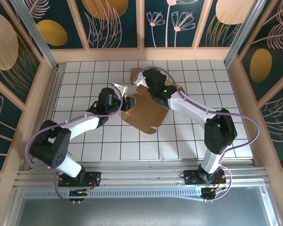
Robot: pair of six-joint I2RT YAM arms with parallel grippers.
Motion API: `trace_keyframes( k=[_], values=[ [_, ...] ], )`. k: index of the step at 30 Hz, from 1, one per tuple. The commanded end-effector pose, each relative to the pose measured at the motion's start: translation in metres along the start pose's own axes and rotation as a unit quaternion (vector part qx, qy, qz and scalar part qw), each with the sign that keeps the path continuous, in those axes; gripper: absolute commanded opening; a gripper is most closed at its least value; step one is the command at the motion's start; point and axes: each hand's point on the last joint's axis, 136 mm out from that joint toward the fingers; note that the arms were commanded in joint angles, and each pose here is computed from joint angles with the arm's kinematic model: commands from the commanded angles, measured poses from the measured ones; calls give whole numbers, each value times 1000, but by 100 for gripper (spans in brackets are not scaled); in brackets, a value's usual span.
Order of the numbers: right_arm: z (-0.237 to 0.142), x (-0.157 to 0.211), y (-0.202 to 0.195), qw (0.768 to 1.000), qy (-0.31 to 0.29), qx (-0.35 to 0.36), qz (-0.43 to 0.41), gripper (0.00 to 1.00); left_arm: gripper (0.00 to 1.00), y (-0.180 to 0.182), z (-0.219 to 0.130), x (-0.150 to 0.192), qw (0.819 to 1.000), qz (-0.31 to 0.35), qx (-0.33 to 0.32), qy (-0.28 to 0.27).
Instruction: Fold the paper box
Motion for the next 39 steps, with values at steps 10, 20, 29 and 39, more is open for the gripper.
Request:
trace_keyframes(
  k=[10, 20, 29, 39],
  values=[
    [-19, -5, -5, 998, -38, 17, 51, 0, 52, -20, 18, -52, 956, 213, 62, -193],
    [-20, -6, -6, 996, -50, 0, 76, 0, 56, -12, 33, -62, 940, 219, 112, -236],
    [-18, -9, -11, 995, -52, -2, 83, 0, 61, -22, 45, -69, 933, 221, 157, -236],
    [-20, -8, -9, 995, -54, -4, 87, 0, 39, -14, 74, -71, 940, 209, 156, -219]
  ],
)
Point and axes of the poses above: each hand's point on the last joint's axis, 136 mm out from that joint toward the fingers, its own z axis out along the fingers, its own y axis along the line the jaws close on, x = y × z, and after that the axes turned 2 degrees about -z, right-handed
